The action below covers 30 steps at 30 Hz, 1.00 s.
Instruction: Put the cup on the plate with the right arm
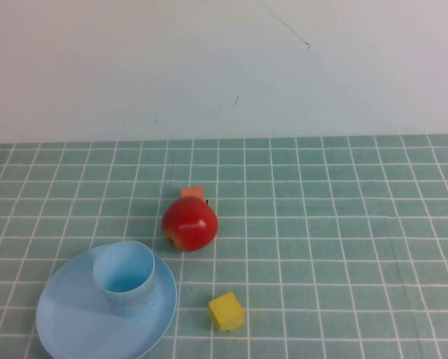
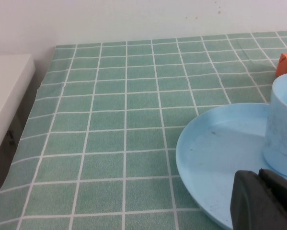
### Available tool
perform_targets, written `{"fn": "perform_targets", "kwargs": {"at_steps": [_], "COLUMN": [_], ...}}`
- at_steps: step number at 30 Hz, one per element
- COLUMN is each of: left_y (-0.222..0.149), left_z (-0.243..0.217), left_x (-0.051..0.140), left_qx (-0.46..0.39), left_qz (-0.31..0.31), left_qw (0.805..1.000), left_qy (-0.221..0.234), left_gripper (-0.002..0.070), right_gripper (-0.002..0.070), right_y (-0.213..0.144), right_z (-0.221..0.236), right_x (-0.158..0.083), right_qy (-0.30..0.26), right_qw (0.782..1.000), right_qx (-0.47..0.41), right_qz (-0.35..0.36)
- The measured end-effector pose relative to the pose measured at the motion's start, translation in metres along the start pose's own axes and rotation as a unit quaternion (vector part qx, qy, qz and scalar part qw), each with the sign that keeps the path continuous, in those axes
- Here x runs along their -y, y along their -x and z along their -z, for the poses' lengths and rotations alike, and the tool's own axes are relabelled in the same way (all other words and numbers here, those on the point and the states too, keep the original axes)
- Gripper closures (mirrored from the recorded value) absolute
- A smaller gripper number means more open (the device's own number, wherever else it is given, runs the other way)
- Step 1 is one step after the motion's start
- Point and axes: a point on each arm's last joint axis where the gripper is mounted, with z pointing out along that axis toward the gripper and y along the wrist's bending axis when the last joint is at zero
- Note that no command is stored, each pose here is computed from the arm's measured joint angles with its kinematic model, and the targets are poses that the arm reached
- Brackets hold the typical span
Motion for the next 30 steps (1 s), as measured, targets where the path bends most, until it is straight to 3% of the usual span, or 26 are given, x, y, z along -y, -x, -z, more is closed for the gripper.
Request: {"fn": "perform_targets", "kwargs": {"at_steps": [6, 12, 14, 18, 30], "left_y": [0.0, 0.0, 0.0, 0.0, 0.0], "left_z": [0.0, 0.0, 0.0, 0.0, 0.0], "left_x": [0.0, 0.0, 0.0, 0.0, 0.0], "left_qx": [0.0, 0.0, 0.0, 0.0, 0.0], "left_qz": [0.0, 0.0, 0.0, 0.0, -0.001], "left_qw": [1.0, 1.0, 1.0, 1.0, 1.0], "left_qy": [0.0, 0.0, 0.0, 0.0, 0.0], "left_gripper": [0.0678, 0.0678, 0.0678, 0.0678, 0.0678], "right_gripper": [0.0679, 0.0679, 0.0679, 0.0679, 0.0679], "right_y": [-0.006, -0.057, -0.075, -0.104, -0.105], "right_z": [0.002, -0.012, -0.019, -0.027, -0.026], "right_x": [0.008, 0.003, 0.0, -0.009, -0.008], "right_qy": [-0.12, -0.182, -0.184, -0.153, -0.159], "right_qw": [0.98, 0.972, 0.973, 0.981, 0.985], "right_qx": [0.158, 0.146, 0.123, -0.004, -0.02], "right_qz": [0.018, -0.021, -0.059, -0.123, -0.068]}}
